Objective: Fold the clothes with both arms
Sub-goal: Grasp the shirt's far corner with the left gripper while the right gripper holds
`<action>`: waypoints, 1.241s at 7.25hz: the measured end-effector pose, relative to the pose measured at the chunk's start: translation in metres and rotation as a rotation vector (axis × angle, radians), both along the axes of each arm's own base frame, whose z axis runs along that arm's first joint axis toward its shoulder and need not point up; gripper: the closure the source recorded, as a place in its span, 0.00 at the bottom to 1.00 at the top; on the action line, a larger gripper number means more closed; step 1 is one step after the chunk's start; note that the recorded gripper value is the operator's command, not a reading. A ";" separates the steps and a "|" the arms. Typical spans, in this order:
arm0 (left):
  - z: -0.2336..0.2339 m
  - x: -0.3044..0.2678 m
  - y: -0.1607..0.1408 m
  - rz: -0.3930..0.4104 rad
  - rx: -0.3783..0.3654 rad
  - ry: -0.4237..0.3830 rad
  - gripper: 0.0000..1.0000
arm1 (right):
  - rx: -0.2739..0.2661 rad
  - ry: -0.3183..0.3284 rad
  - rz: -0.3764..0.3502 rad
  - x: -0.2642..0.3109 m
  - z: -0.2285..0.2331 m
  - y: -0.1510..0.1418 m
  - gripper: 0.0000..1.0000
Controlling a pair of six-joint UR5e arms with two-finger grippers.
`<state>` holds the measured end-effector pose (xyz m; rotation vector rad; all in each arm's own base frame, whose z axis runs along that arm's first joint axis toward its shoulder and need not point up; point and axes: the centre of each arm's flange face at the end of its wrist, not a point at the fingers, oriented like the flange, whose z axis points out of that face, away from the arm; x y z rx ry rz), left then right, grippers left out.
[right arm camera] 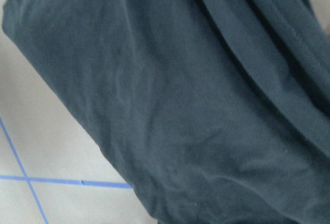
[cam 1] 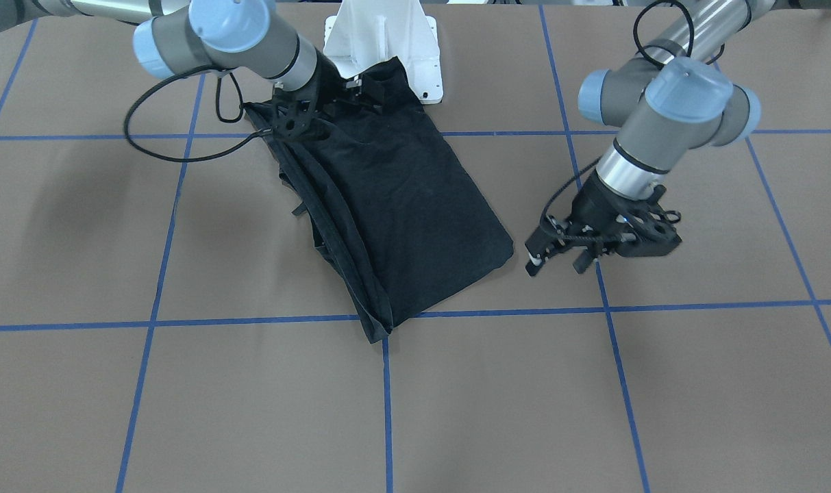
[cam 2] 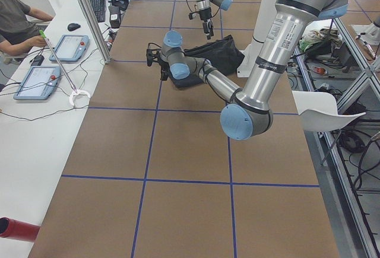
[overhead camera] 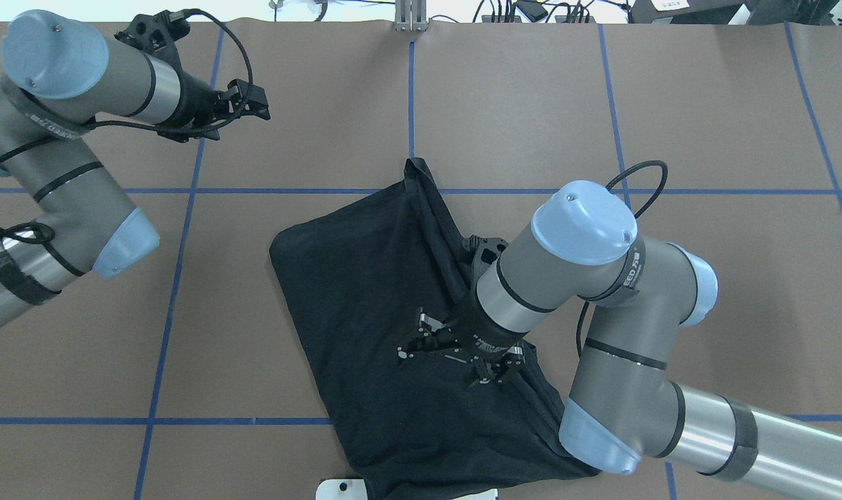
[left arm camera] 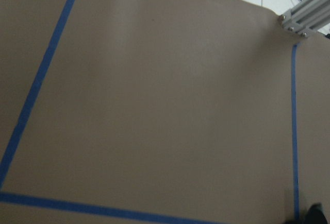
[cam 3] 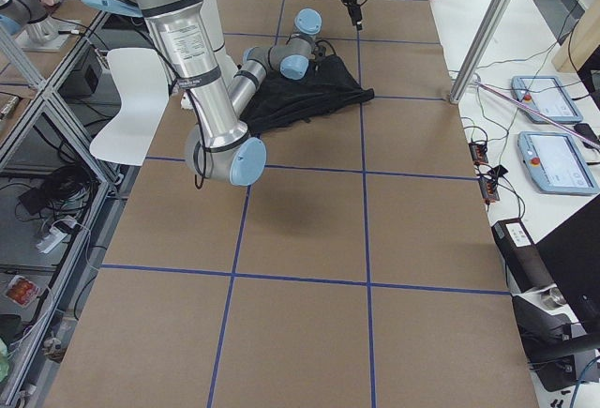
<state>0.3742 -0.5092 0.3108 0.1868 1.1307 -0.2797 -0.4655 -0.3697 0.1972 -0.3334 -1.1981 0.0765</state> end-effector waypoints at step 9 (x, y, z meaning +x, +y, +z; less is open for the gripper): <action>0.032 0.113 0.057 0.119 -0.060 -0.061 0.13 | 0.141 0.016 0.185 0.043 0.000 -0.064 0.00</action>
